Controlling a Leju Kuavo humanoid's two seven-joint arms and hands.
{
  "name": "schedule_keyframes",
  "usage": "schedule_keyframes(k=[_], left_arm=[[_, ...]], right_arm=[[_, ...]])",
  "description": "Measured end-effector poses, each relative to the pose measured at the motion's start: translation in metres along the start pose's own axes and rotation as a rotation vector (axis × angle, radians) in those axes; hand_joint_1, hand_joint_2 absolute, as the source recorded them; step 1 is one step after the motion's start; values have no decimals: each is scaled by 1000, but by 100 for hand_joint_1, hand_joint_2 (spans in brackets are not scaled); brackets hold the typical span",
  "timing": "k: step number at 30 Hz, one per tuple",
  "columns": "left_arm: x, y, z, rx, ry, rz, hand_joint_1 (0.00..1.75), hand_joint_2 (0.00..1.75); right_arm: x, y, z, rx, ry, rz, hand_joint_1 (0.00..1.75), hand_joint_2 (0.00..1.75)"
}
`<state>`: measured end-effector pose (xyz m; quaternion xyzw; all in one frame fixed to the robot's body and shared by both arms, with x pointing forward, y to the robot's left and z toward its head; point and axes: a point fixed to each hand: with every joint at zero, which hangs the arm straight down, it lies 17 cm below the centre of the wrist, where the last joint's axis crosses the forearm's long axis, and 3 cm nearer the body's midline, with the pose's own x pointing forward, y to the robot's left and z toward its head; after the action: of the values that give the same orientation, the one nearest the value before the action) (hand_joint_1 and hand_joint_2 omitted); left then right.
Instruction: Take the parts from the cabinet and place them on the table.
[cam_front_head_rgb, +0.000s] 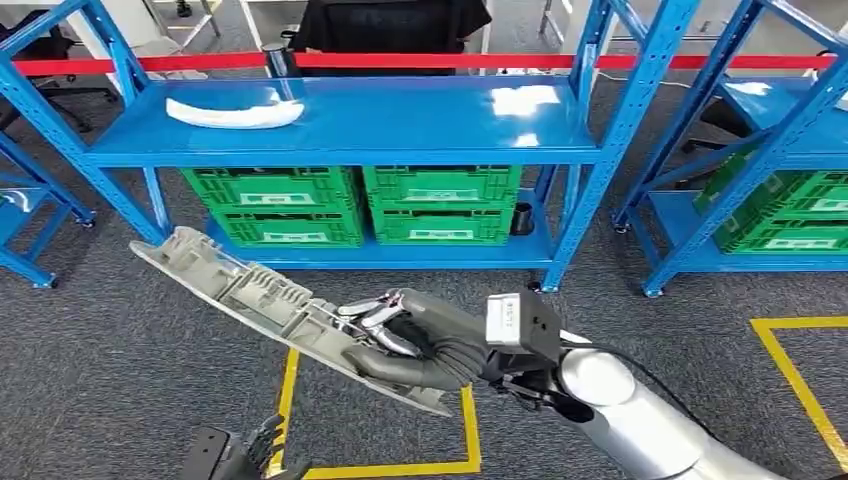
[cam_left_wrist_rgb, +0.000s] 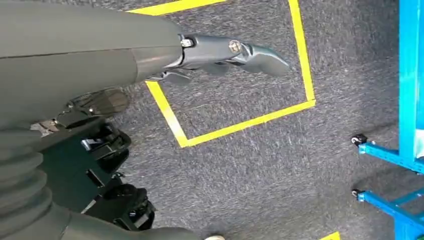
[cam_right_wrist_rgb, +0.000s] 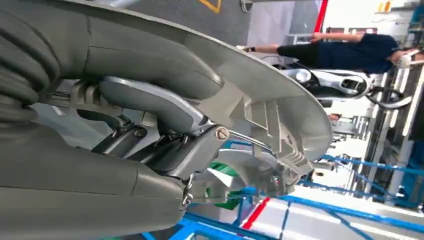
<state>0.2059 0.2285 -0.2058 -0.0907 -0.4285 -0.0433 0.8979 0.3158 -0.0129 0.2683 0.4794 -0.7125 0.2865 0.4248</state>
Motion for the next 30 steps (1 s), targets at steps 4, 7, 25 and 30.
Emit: schedule_keyframes(k=[4,7,25,30], left_arm=[[-6,4,3,7,10,-5,0,175],[-11,2,6,9,19,3,0,175],[-18,-19,6,6,46,14,0,175],[-20,-14,7,24,49,28,0,175]], right_arm=[[-2,0,4,-17,-3,-8,175,175],[-5,-2,12,-43,3,-4,175,175],[-11,-9,35,-126,39,25,175,175],[-10,-11,33,-130,40,27,175,175]])
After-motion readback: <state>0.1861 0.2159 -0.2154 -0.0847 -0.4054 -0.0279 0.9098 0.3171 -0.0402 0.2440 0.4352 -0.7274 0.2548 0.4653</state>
